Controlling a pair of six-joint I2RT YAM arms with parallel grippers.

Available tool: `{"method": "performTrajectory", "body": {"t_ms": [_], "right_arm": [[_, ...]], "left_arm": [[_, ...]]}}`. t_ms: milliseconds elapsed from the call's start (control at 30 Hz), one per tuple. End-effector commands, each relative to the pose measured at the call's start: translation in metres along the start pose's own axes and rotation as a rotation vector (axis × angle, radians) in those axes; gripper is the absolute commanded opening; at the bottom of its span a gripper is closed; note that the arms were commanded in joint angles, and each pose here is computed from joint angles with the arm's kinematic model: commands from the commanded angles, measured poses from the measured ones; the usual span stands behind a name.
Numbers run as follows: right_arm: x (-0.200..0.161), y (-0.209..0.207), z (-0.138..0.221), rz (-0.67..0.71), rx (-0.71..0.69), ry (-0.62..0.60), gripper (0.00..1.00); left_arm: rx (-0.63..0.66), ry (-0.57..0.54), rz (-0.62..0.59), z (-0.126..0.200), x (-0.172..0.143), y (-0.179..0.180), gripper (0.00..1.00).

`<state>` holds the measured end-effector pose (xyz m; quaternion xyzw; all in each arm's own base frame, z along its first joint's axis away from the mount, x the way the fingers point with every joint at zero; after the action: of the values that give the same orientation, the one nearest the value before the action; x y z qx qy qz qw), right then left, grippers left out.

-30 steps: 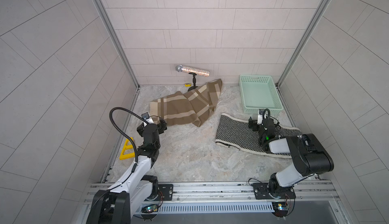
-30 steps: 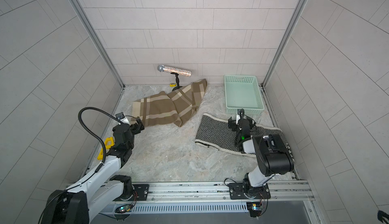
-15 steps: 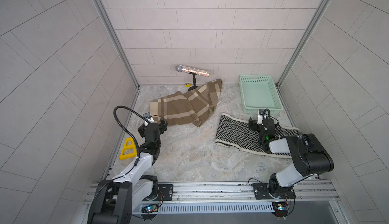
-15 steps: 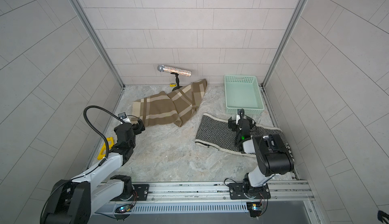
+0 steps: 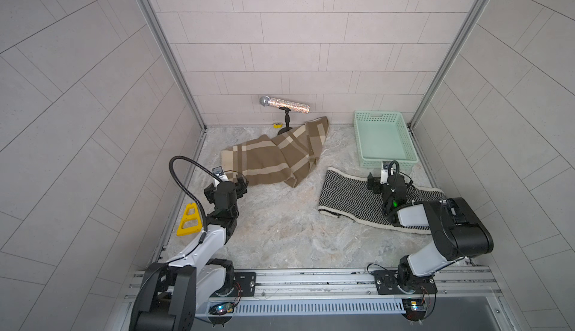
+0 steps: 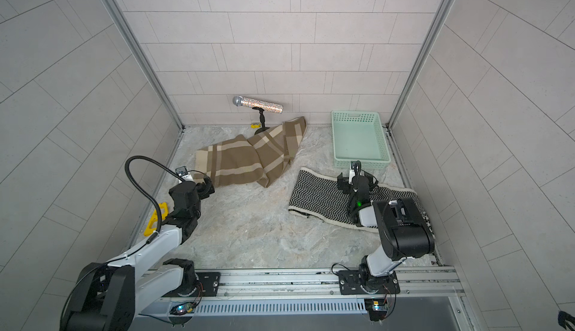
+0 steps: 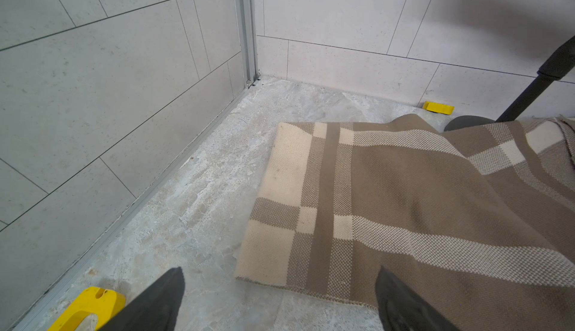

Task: Roll up the scarf and place it into the basket
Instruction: Flatten out the scarf at the center of the board.

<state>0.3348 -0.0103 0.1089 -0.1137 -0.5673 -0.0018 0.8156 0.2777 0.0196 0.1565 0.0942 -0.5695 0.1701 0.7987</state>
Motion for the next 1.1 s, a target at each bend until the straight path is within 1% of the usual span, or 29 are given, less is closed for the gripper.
{"method": "performTrajectory", "body": {"t_ms": [0, 167, 267, 333, 433, 600, 700, 767, 833, 867, 933, 1000, 1067], "right_arm": [[0.003, 0.0, -0.001, 0.006, -0.004, -0.008, 1.0], [0.004, 0.001, 0.0, 0.011, 0.002, -0.016, 1.0], [0.011, 0.002, 0.007, 0.027, -0.006, -0.027, 1.0], [0.016, -0.002, 0.014, 0.025, -0.037, -0.037, 1.0], [0.025, -0.01, 0.028, -0.003, -0.096, -0.041, 1.0], [0.032, -0.026, 0.055, -0.083, -0.187, 0.014, 1.0], [0.031, -0.04, 0.075, -0.167, -0.273, 0.037, 1.0], [0.028, -0.046, 0.09, -0.195, -0.306, 0.054, 1.0], [0.028, -0.056, 0.106, -0.249, -0.364, 0.053, 1.0], [0.027, -0.059, 0.113, -0.269, -0.375, 0.047, 1.0], [0.032, -0.066, 0.128, -0.317, -0.389, 0.022, 1.0], [0.035, -0.07, 0.141, -0.361, -0.397, 0.024, 1.0], [0.041, -0.068, 0.149, -0.34, -0.333, 0.028, 1.0]], "left_arm": [[-0.041, -0.04, -0.001, 0.004, 0.012, -0.005, 1.0], [-0.076, -0.059, 0.038, 0.013, 0.027, -0.008, 1.0], [-0.162, -0.077, 0.076, 0.018, 0.038, -0.017, 1.0], [-0.213, -0.06, 0.109, 0.017, 0.039, -0.024, 1.0], [-0.301, -0.009, 0.149, 0.013, 0.037, -0.039, 1.0], [-0.432, 0.098, 0.219, 0.012, 0.028, -0.076, 1.0], [-0.475, 0.243, 0.27, 0.018, 0.005, -0.1, 1.0], [-0.542, 0.366, 0.227, 0.029, -0.017, -0.125, 1.0], [-0.603, 0.478, 0.158, 0.045, -0.035, -0.147, 1.0], [-0.634, 0.512, 0.117, 0.054, -0.044, -0.158, 1.0], [-0.701, 0.557, 0.043, 0.071, -0.059, -0.176, 1.0], [-0.75, 0.587, -0.03, 0.085, -0.07, -0.192, 1.0], [-0.794, 0.622, -0.105, 0.097, -0.082, -0.207, 1.0]]}}
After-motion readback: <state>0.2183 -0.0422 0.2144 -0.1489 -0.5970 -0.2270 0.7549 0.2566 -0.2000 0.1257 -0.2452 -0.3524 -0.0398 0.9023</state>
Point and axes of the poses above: each gripper's point midway between its finger pads, its own z axis back along the fingers, its own y axis along the line the jaws close on, x = y × z, the point moved 6 cm from there along z, back along the fingers, and after that the axes turned 2 degrees about z, right-handed, at the moved point
